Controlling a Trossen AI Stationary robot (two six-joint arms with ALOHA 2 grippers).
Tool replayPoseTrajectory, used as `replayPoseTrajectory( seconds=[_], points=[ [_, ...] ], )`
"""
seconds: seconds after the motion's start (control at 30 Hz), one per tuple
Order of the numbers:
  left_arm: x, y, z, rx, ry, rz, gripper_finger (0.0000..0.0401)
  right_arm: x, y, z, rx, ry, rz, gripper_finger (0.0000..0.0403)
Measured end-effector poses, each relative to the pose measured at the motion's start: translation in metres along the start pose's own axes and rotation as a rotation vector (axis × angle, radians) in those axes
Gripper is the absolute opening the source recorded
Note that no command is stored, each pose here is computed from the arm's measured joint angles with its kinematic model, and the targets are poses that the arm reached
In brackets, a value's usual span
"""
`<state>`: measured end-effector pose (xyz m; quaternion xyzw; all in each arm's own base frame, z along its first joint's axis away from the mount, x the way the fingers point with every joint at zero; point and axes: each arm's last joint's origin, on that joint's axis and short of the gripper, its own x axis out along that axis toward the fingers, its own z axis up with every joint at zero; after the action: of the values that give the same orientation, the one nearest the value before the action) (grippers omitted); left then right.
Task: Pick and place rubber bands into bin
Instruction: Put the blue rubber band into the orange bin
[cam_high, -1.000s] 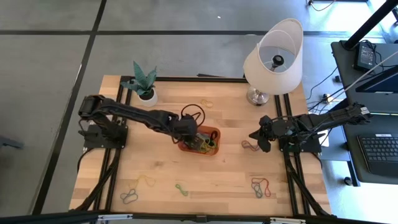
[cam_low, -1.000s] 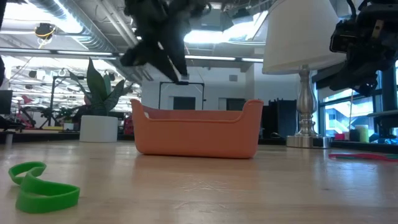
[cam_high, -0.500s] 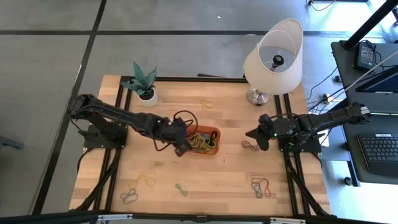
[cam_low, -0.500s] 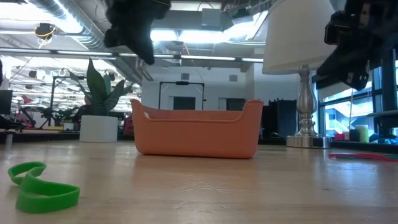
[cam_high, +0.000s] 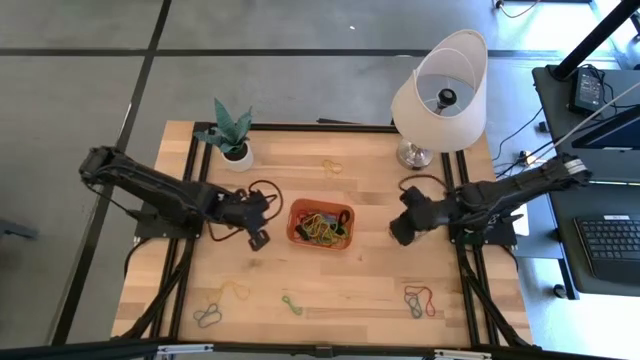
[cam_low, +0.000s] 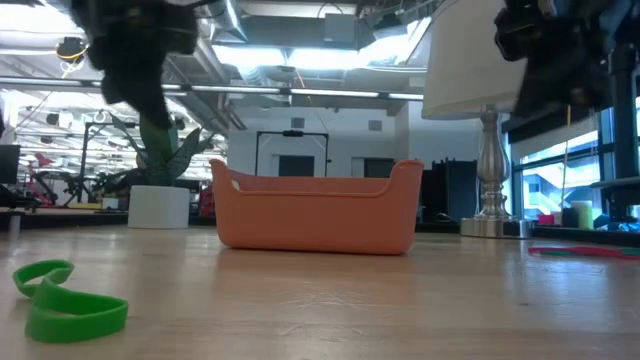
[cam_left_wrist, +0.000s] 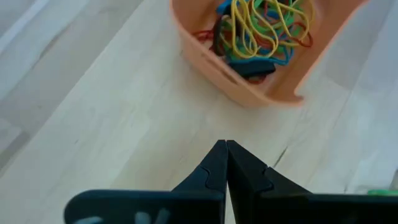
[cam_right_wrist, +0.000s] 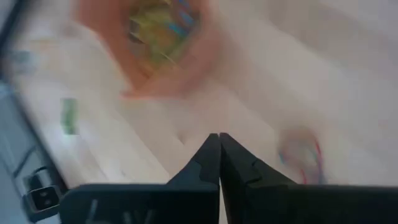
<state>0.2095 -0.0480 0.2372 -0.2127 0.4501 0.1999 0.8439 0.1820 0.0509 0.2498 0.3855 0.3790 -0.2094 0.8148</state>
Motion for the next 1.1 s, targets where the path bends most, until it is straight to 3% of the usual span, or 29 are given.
replayPoseTrajectory(
  seconds=[0.2, 0.37, 0.73, 1.1],
  points=[
    [0.000, 0.028, -0.027, -0.005, -0.009, -0.032, 0.0002, 0.001, 0.033, -0.021, 0.167, 0.214, -0.260, 0.0000],
    [-0.001, 0.042, -0.040, 0.035, -0.021, -0.057, 0.0002, 0.012, 0.055, -0.052, 0.259, 0.350, -0.356, 0.0002],
    [-0.006, 0.045, -0.040, 0.140, -0.008, -0.142, 0.0002, 0.036, 0.076, -0.126, 0.406, 0.488, -0.420, 0.0041],
    [-0.006, 0.045, -0.040, 0.142, -0.009, -0.144, 0.0003, 0.066, 0.076, -0.156, 0.384, 0.479, -0.475, 0.0127]
  ],
)
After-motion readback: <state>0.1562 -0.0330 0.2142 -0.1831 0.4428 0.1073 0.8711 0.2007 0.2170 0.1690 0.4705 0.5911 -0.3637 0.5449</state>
